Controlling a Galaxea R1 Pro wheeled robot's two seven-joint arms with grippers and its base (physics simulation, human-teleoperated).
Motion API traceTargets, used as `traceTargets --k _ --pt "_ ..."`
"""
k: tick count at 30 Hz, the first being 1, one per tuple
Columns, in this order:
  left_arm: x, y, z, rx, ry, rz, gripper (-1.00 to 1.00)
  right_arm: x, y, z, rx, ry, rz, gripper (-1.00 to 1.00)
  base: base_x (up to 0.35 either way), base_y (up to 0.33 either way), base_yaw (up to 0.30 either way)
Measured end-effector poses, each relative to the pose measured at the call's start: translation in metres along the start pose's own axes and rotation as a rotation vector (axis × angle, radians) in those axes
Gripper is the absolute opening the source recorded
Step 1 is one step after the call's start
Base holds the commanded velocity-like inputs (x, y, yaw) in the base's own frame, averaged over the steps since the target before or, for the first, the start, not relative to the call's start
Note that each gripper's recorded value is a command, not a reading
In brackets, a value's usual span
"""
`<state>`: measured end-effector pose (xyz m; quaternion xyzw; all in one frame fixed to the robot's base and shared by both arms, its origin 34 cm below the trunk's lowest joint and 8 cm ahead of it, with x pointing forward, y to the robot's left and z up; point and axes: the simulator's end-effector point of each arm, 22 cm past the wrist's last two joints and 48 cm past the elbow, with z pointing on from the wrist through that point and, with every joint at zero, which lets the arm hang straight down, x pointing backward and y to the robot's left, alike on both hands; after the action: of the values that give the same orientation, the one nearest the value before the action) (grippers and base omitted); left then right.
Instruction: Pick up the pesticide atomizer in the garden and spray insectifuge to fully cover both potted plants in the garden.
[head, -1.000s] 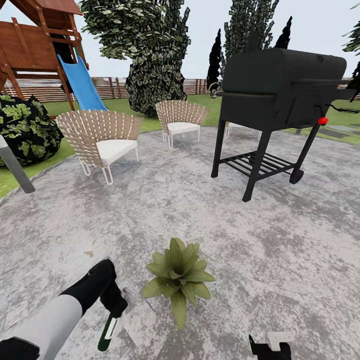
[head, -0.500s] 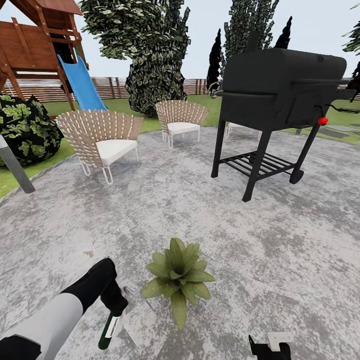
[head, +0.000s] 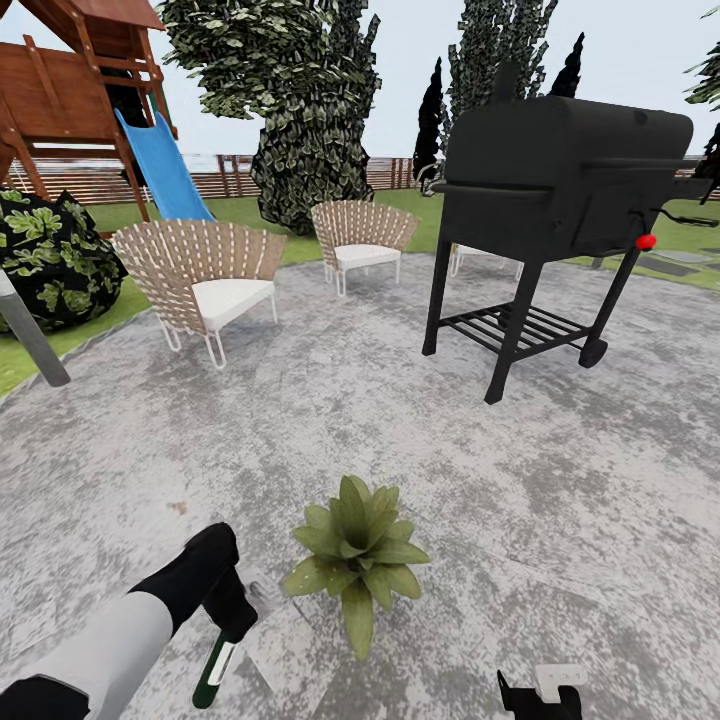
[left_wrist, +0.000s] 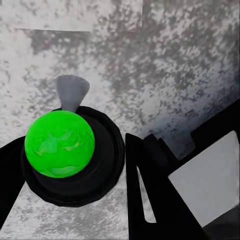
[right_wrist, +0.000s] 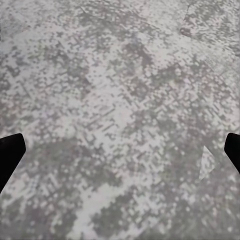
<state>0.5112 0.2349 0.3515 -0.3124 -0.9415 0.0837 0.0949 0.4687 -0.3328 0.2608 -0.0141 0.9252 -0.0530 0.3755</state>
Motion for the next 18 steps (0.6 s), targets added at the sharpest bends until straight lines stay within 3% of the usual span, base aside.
traceTargets --k 5,11,15,18 --pt "-0.008 -0.006 -0.001 0.002 -0.014 0.022 -1.0 0.0 0.0 0.0 0.0 0.0 0.0 1.0 0.0 0.0 0.0" --pt "-0.017 0.001 0.0 -0.01 -0.08 0.164 -1.0 0.0 0.0 0.0 0.001 0.0 0.0 1.0 0.0 0.0 0.0" --pt "-0.02 0.0 0.0 -0.017 -0.084 0.187 -1.0 0.0 -0.001 0.0 0.001 0.0 0.0 1.0 0.0 0.0 0.0" --pt "-0.009 0.007 0.005 -0.033 -0.051 0.187 -1.0 0.0 -0.001 0.0 0.001 0.0 -0.001 1.0 0.0 0.0 0.0"
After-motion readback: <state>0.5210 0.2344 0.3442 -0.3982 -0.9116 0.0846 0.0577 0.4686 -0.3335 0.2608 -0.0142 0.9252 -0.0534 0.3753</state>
